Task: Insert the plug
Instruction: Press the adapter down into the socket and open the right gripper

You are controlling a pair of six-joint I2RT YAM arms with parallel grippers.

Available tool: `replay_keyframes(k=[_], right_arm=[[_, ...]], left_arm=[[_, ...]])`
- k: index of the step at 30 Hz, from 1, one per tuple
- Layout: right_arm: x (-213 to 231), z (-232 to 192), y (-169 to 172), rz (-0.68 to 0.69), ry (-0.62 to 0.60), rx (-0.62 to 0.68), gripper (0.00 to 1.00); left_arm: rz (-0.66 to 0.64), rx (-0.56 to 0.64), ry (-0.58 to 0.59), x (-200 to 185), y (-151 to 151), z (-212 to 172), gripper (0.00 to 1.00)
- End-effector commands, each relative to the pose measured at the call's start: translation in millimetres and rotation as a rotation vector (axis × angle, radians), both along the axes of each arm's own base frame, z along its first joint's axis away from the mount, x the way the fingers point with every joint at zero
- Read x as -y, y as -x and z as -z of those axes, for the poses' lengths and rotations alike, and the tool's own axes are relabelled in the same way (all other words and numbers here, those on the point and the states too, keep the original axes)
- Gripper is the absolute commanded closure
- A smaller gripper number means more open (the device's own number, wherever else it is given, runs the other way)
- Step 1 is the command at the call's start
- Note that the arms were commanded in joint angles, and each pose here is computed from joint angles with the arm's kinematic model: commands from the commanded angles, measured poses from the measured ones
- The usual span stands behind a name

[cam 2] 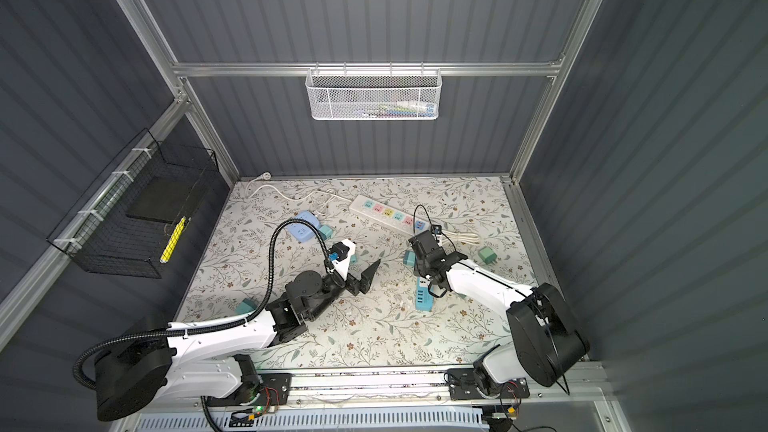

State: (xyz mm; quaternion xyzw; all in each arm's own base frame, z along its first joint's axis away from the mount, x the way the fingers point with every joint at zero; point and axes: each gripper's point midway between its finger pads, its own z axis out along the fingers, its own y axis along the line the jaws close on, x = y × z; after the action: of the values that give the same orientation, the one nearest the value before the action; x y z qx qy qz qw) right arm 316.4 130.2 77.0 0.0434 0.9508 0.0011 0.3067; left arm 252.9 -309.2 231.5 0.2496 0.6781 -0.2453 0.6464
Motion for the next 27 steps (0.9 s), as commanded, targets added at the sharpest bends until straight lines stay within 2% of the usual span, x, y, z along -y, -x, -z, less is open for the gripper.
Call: replay_keyframes(k=[1,3,7,11,18,22,27], right_arm=[[-8,-25,1,-0.069,0.0,-0.012,0.41],[-7,-39,-2,-0.079,0.006,0.007,0.37],[1,-46,-6,-0.067,-0.002,0.021,0.35],[15,-36,-6,-0.025,-0.028,-0.014,0.36],[29,-4,-1,0.027,-0.044,-0.076,0.39],[37,9,6,0.058,-0.047,-0.101,0.4],[31,-8,2,0.037,-0.088,-0.061,0.4]], left_arm=[[-0.014,0.003,0.013,-7,0,-2,0.11],[-0.014,0.004,0.011,-6,0,-3,0.11],[-0.013,-0.004,0.002,-4,-1,-2,0.11],[-0.031,-0.03,-0.01,-5,-4,1,0.1],[-0.158,-0.094,-0.025,-16,-21,6,0.03],[-0.183,-0.112,-0.027,-17,-24,6,0.02],[-0.179,-0.113,-0.028,-17,-24,4,0.01]])
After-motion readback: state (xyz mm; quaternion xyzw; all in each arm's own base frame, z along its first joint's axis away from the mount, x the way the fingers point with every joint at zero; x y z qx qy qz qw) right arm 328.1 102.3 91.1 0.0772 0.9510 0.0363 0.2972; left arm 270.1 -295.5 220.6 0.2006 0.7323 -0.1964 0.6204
